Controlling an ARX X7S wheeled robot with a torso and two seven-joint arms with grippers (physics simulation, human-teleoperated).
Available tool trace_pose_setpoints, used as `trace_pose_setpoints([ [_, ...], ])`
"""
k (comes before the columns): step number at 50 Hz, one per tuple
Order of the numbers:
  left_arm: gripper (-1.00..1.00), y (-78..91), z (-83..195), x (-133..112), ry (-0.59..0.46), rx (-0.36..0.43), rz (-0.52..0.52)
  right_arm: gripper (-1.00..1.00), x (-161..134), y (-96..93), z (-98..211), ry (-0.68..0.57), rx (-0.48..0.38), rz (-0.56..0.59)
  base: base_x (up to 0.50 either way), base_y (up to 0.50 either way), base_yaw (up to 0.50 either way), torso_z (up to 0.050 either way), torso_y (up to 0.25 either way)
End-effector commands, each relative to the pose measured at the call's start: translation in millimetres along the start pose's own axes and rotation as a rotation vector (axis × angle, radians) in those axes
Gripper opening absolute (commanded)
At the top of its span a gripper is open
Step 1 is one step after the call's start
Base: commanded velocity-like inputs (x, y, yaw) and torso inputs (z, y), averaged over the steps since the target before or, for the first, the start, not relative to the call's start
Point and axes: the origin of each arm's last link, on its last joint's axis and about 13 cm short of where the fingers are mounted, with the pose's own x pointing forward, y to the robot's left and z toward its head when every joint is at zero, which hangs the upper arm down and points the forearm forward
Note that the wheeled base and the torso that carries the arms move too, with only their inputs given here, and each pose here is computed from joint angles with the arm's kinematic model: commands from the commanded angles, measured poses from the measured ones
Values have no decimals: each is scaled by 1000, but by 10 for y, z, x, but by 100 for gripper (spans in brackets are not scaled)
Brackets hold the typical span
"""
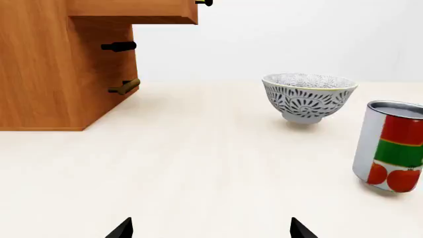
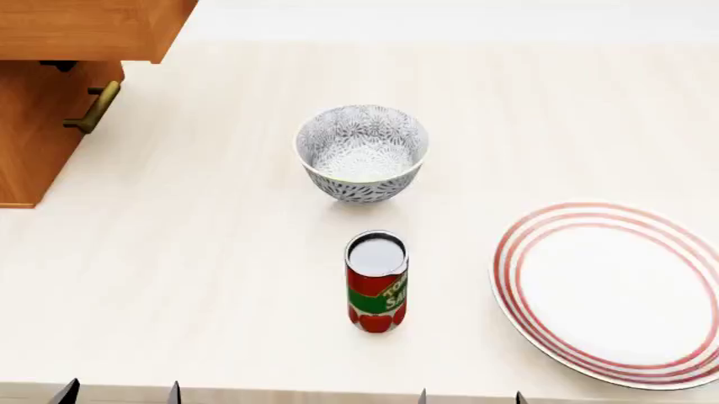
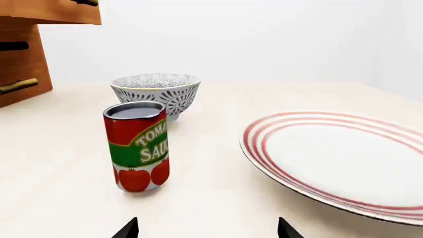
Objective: Put the ketchup in the top drawer of the cabinet.
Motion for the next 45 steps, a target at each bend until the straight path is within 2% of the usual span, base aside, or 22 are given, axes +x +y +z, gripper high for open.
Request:
trace_pose_setpoints([
  [1,100,0,6,-3,0,0,0,100,-4,7,1,0,0,0,0,0,0,0,0],
  [11,100,21,326,-17,-56,14,9,100,-29,-10,389,-85,-4,-1,0,0,0,0,0],
  [21,100,69,596,29,-120,31,31,100,87,-74,719,-153,-35,-32,0,0,0,0,0],
  [26,100,90,807,63,-187,54,35,100,150,-85,1004,-220,-48,-22,0,0,0,0,0],
  [35,100,99,1088,45,-256,56,38,100,137,-55,1235,-280,-43,-8,0,0,0,0,0],
  [41,100,104,1180,23,-286,48,38,100,111,-52,1396,-308,-37,0,0,0,0,0,0],
  [45,100,105,1251,1,-306,42,40,100,90,-47,1381,-329,-35,5,0,0,0,0,0],
])
